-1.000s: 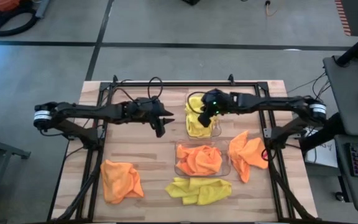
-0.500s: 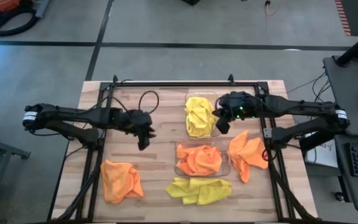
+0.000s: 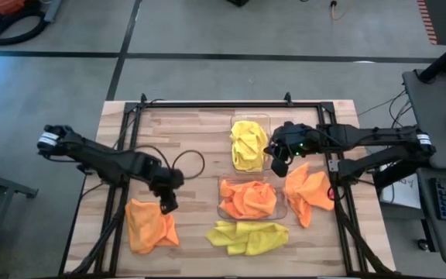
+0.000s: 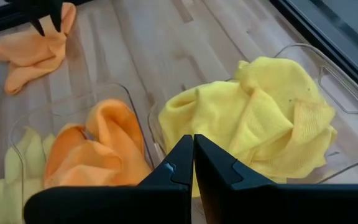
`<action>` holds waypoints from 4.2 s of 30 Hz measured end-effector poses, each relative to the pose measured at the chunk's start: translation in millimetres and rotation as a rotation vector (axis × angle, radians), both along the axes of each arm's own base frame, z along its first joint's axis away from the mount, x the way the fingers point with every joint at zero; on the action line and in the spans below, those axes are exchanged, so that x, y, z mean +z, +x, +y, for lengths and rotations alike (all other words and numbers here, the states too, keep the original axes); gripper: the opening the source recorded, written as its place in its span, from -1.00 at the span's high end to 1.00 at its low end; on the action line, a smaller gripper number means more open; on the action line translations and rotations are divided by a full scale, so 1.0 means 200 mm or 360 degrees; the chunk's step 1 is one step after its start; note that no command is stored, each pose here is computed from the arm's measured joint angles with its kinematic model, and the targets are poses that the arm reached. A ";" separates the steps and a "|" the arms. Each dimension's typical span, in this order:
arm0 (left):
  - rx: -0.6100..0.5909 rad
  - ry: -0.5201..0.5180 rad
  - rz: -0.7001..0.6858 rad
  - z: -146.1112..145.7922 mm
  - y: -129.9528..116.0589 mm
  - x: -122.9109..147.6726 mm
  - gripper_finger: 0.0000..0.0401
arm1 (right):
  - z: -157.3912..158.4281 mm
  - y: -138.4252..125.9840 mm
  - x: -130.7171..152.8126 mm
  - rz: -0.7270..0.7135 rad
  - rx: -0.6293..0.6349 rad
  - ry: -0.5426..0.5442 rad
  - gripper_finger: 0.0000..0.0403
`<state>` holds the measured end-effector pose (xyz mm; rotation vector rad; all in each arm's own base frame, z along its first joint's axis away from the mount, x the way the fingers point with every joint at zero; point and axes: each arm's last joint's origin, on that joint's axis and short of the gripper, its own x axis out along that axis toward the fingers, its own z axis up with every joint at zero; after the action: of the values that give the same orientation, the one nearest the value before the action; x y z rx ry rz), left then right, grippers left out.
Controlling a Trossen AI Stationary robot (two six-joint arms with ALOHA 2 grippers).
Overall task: Sort microfiber towel by color & place in baskets
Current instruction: Put the orange towel into the bottom transparent bin
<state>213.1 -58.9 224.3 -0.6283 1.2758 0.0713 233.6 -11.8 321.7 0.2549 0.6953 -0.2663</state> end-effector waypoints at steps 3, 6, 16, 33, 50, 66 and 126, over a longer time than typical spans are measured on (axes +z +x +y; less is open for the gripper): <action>-0.0036 0.0041 0.0188 -0.06 0.00 -0.01 0.47 | 0.00 0.01 -0.01 0.0017 0.0007 -0.0010 0.96; -0.0114 0.0111 0.0330 -0.11 0.02 0.00 0.48 | 0.00 0.01 -0.01 0.0022 0.0011 -0.0015 0.96; -0.0329 0.0300 0.0637 -0.22 0.06 -0.08 0.48 | 0.00 0.02 -0.02 0.0032 0.0025 -0.0030 0.96; -0.0351 0.0271 0.0694 -0.24 0.06 -0.13 0.31 | 0.00 0.11 -0.12 0.0179 0.0017 -0.0013 0.95; -0.0317 0.0329 0.0639 -0.26 0.04 -0.19 -0.23 | 0.01 0.12 -0.14 0.0211 0.0038 -0.0012 0.95; -0.0349 0.0346 0.0641 -0.27 0.03 -0.20 0.94 | 0.06 0.12 -0.14 0.0211 0.0096 -0.0016 0.95; -0.0381 0.1133 -0.1738 -0.02 0.63 0.83 1.00 | 0.34 -0.17 0.03 -0.0010 0.0048 -0.0349 0.96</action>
<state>339.0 -62.4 390.7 0.1434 0.1985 -0.0221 200.4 55.9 328.2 0.0360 0.6571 -0.3104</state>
